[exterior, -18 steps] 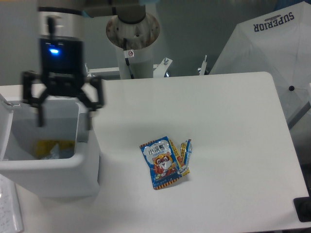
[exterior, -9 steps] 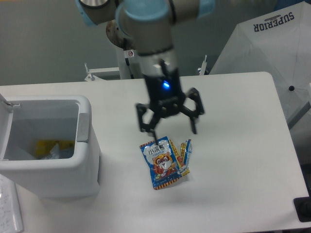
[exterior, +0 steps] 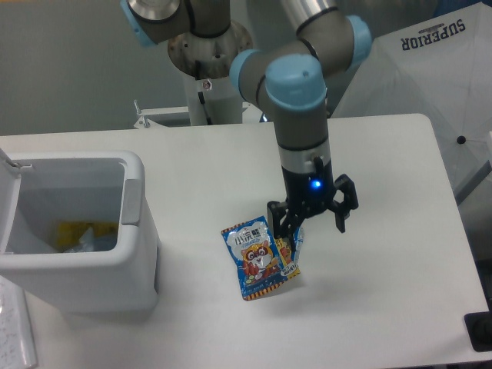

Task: Place the trash in the trash can
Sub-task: 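Move the open gripper back over the blue snack wrapper and lower, then close the gripper on the snack wrapper and stick packet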

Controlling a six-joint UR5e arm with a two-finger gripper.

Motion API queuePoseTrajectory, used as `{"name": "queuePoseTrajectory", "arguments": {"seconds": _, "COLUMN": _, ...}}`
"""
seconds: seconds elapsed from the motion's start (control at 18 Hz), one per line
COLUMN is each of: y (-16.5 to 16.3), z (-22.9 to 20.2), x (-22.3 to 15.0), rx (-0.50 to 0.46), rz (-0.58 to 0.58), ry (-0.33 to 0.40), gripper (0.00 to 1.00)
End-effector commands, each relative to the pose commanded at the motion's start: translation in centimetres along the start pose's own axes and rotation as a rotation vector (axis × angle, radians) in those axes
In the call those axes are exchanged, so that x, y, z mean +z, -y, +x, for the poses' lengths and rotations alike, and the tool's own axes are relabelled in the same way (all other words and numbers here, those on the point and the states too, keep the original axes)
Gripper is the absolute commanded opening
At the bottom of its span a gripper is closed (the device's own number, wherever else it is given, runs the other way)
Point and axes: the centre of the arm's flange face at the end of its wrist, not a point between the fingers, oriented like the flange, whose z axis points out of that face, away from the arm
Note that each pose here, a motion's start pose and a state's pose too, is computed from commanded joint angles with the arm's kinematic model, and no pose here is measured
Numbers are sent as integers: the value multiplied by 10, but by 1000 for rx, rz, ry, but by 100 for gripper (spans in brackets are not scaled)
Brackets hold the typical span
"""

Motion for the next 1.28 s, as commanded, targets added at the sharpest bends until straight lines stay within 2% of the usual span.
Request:
{"name": "queuePoseTrajectory", "arguments": {"seconds": 0.39, "y": -18, "z": 9, "x": 57, "rx": 85, "rz": -96, "ry": -25, "gripper": 100}}
{"name": "queuePoseTrajectory", "arguments": {"seconds": 0.56, "y": -22, "z": 26, "x": 79, "rx": 109, "rz": -127, "ry": -38, "gripper": 100}}
{"name": "queuePoseTrajectory", "arguments": {"seconds": 1.28, "y": -29, "z": 33, "x": 106, "rx": 122, "rz": -166, "ry": -41, "gripper": 100}}
